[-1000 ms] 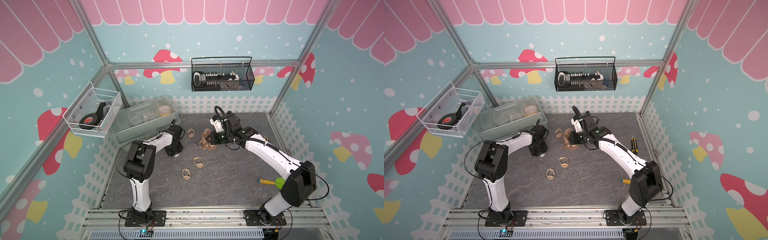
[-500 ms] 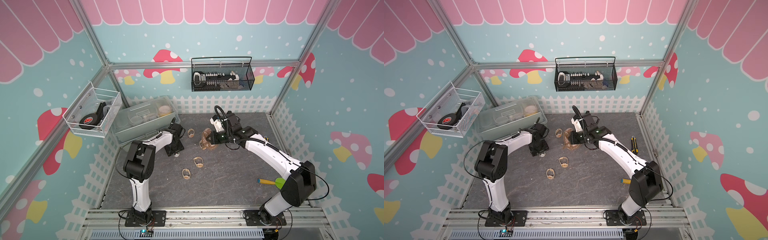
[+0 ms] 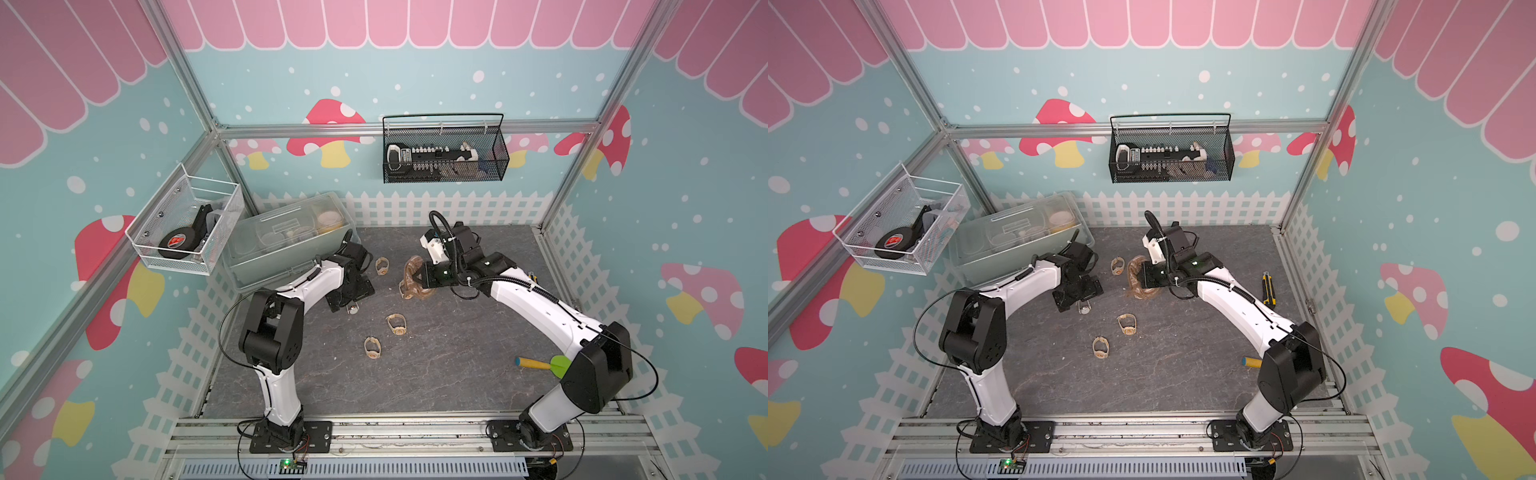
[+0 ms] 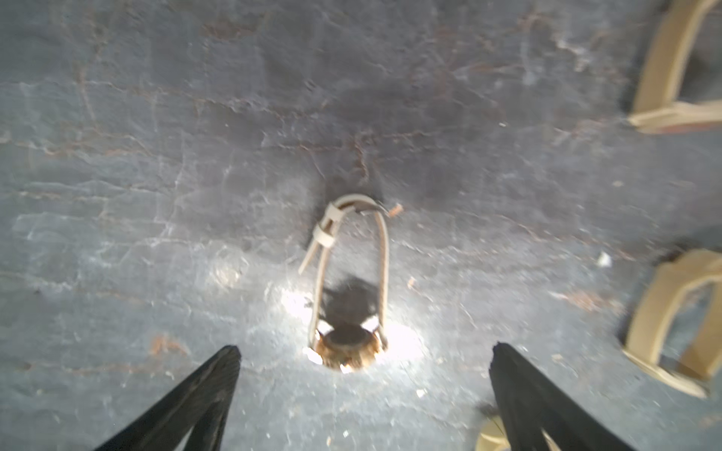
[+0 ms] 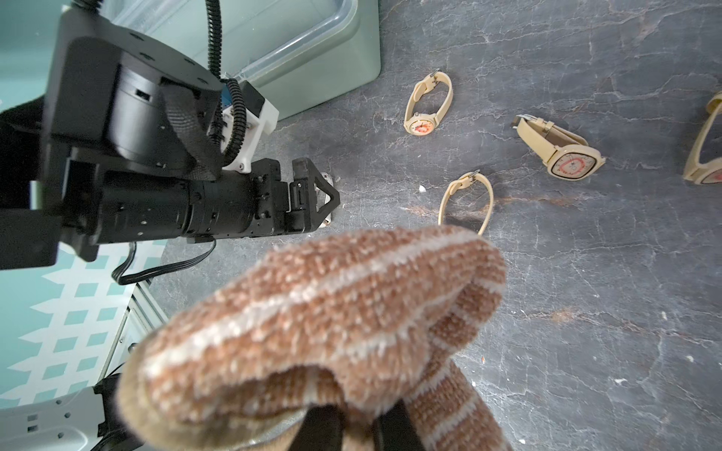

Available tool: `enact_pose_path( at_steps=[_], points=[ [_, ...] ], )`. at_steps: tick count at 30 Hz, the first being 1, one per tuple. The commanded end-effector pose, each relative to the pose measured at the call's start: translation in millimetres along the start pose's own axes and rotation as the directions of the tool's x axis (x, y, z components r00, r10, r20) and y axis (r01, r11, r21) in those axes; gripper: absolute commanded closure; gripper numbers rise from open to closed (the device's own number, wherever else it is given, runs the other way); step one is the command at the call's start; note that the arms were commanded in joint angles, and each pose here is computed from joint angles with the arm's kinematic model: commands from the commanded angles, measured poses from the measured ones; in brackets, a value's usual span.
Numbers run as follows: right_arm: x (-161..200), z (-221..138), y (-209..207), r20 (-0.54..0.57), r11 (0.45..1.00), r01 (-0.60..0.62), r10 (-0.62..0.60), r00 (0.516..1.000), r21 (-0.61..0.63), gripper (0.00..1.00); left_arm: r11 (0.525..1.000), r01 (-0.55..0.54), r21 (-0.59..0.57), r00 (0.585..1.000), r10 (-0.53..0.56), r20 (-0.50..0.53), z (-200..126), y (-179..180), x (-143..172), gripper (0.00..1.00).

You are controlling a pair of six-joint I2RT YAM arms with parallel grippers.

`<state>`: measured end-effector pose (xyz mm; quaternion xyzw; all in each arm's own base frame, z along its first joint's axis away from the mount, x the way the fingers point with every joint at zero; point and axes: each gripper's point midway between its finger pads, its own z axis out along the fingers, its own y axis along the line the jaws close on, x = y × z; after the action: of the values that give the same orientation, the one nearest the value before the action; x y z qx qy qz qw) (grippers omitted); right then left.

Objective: Wipe the watch dial
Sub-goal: Place the watch at the center of the board.

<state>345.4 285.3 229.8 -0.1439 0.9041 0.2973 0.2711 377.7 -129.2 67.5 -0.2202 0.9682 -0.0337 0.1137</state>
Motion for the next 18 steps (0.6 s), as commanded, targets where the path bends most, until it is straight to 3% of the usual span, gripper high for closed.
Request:
enact_pose_path(
  at_steps=[1, 18],
  points=[
    [1, -10, 1, 0.029, 1.000, 0.022, -0.023, 0.999, 0.010, 1.00, 1.000, -0.007, 0.003, 1.000, 0.007, 0.022, -22, -9, 6, 0.01],
    [39, -37, -16, 0.060, 0.998, -0.031, 0.028, 0.998, 0.053, 1.00, 0.993, -0.106, 0.043, 0.994, 0.106, 0.009, -41, -38, 81, 0.01]
  ],
)
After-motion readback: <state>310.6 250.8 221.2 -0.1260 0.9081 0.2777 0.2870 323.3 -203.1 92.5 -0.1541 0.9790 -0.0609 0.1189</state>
